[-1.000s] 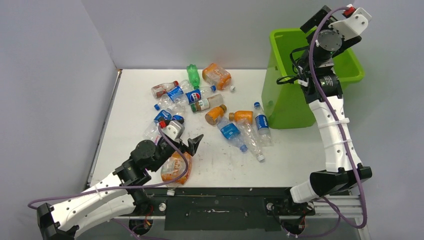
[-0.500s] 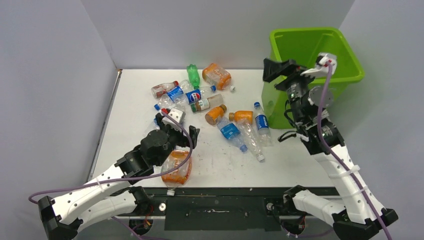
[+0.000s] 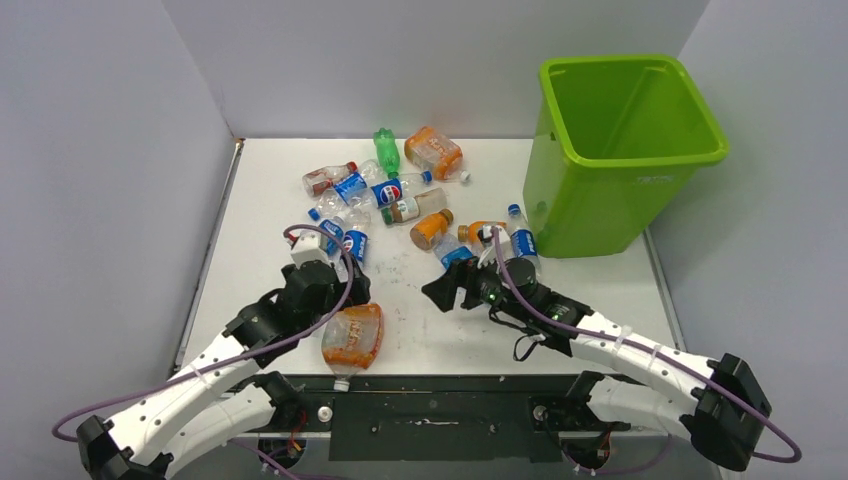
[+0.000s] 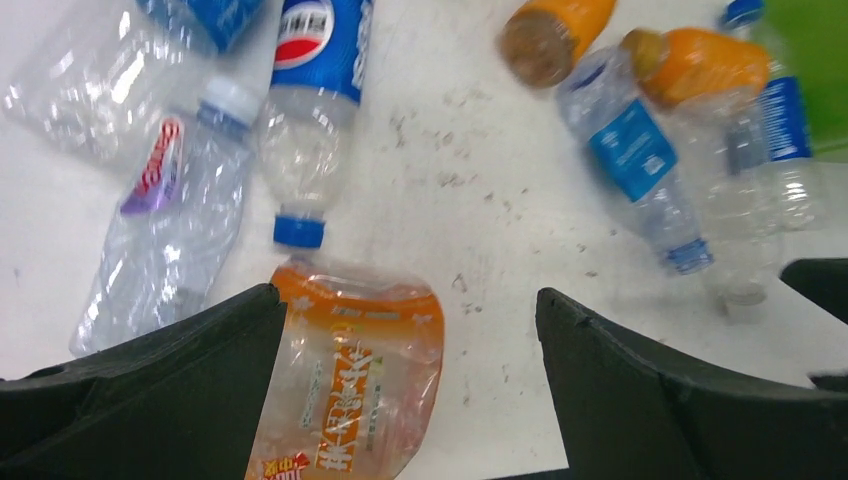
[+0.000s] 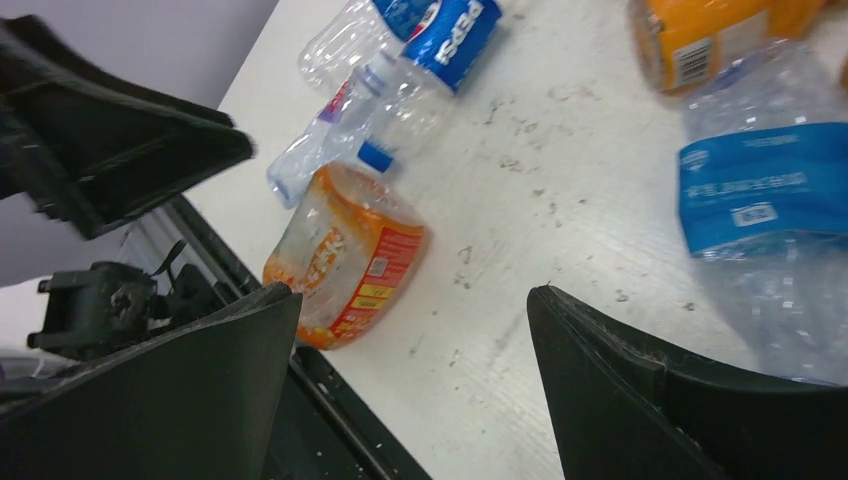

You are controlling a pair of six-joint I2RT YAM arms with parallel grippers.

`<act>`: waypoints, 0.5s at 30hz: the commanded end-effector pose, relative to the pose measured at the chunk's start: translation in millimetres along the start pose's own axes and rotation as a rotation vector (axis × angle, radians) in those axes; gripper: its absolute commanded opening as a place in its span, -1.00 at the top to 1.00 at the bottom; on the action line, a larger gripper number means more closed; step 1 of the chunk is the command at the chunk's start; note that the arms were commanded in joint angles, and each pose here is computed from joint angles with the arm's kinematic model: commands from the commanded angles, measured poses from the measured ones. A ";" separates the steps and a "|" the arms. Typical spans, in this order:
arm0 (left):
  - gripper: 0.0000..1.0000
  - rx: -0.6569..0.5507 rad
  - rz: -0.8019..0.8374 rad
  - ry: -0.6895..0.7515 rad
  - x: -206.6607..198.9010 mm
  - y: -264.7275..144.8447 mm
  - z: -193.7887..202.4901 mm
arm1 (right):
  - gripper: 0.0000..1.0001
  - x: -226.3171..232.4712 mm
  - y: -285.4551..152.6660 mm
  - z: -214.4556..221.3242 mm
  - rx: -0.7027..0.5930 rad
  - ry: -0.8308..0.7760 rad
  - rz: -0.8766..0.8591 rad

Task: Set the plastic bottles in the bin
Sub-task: Place the plastic bottle in the trash bin.

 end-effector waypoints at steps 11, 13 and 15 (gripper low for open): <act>-0.92 0.132 -0.090 -0.288 23.6 30.7 69.4 | -0.72 36.7 21.7 83.2 0.064 0.052 -0.178; -0.92 0.138 -0.098 -0.289 26.0 33.4 75.0 | -0.72 38.0 21.0 87.6 0.059 0.049 -0.175; -0.92 0.135 -0.100 -0.296 27.1 35.9 78.6 | -0.72 36.9 21.1 90.2 0.053 0.056 -0.169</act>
Point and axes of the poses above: each gripper's point midway between its finger pads, its own y axis out along the fingers, its own x axis along the line the jaws close on, z = x × y, the point moved 9 cm from there along -y, back along the fingers, and after that the axes turned 4 degrees about y, right-handed, at the moved point
